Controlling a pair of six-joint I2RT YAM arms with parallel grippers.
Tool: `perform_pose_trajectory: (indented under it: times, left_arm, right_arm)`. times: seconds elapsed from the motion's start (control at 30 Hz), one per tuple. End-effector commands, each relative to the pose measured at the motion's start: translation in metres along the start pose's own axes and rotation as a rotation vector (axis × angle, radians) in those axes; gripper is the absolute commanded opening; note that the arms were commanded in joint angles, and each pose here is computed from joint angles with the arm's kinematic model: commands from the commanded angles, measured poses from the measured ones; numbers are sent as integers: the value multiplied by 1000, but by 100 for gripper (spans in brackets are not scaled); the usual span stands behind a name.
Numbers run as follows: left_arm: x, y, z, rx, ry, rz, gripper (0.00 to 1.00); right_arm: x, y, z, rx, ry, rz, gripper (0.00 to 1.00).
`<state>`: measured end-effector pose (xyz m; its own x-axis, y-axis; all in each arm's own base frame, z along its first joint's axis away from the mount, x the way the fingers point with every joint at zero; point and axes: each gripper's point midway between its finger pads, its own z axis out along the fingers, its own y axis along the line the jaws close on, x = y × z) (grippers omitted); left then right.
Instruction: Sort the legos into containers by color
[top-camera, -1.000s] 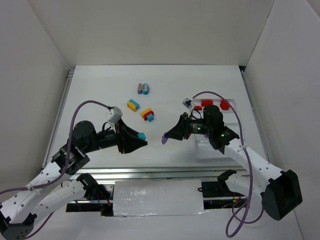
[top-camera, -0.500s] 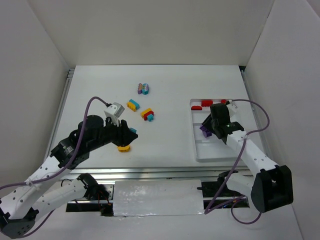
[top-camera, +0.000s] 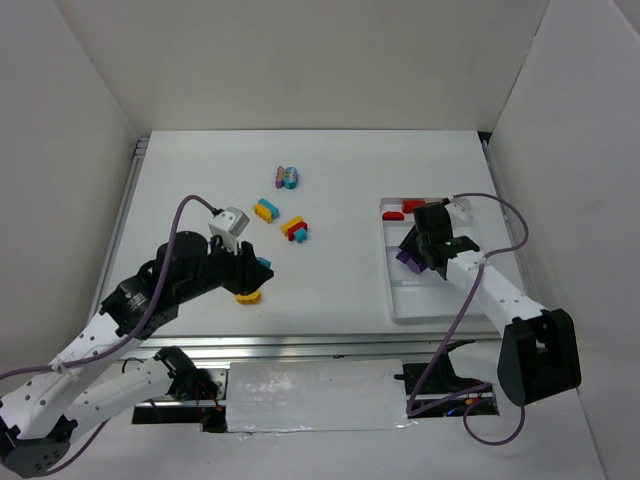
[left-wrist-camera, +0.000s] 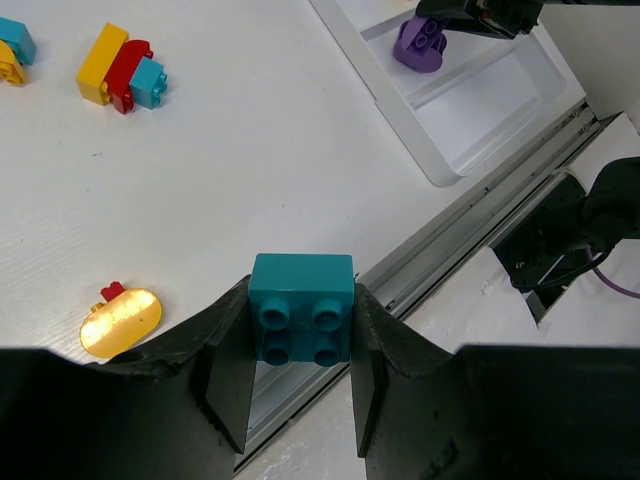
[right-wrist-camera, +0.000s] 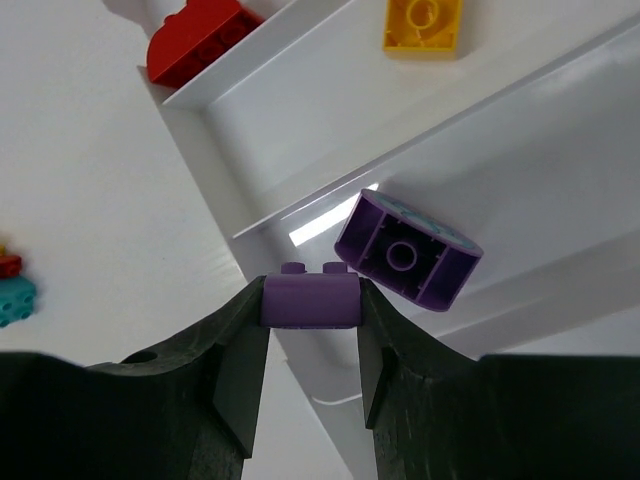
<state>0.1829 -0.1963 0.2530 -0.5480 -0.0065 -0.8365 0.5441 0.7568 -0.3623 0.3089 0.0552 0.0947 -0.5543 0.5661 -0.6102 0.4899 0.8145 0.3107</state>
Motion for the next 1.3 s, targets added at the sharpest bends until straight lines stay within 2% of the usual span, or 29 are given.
perform_pose_trajectory:
  times: [0.0,0.1,0.37,0.47,0.5,0.53,0.57,0.67,0.73,0.77,0.9,0.97,1.0,1.03,1.27]
  left_arm:
    - [-3,-4,3,24,-9,16,0]
    - [-2,-5,4,28,-7,13,0]
    - [1,-5,7,32,9,10,0]
    - [0,-4,7,26,3,9,2]
    - [1,-4,7,26,7,10,3]
    - [0,-4,7,27,5,9,3]
    - [1,-4,7,31,7,9,4]
    - [1,-9,8,55,8,9,6]
    - [2,-13,10,81,13,9,6]
    - [2,-15,11,90,15,8,6]
    - [-2,-25,24,146,1,-22,7]
    - [10,-29,48,169,53,-82,6]
    - [6,-44,58,227,43,-88,5]
    - [18,-48,81,226,104,-99,5]
    - [36,-119,172,340,177,12,3]
  right_arm:
    - [-4,21,-7,-95,-36,-52,0]
    - [-6,27,-13,-129,-67,-73,0]
    - [6,12,8,11,9,-103,1]
    - [12,13,11,7,30,-109,7]
    - [13,15,10,-4,33,-111,24]
    - [14,16,10,-15,38,-114,36]
    - [14,19,8,-33,42,-114,58]
    - [6,24,-2,-58,20,-108,79]
    - [2,26,-11,-74,14,-118,96]
    - [-6,31,-19,-96,-8,-111,100]
    - [-25,35,-49,-133,-62,-91,100]
    - [-35,34,-73,-177,-108,-59,99]
    - [-39,33,-83,-193,-128,-41,99]
    - [-41,28,-90,-188,-145,-30,99]
    - [-75,-4,-180,-245,-314,57,100]
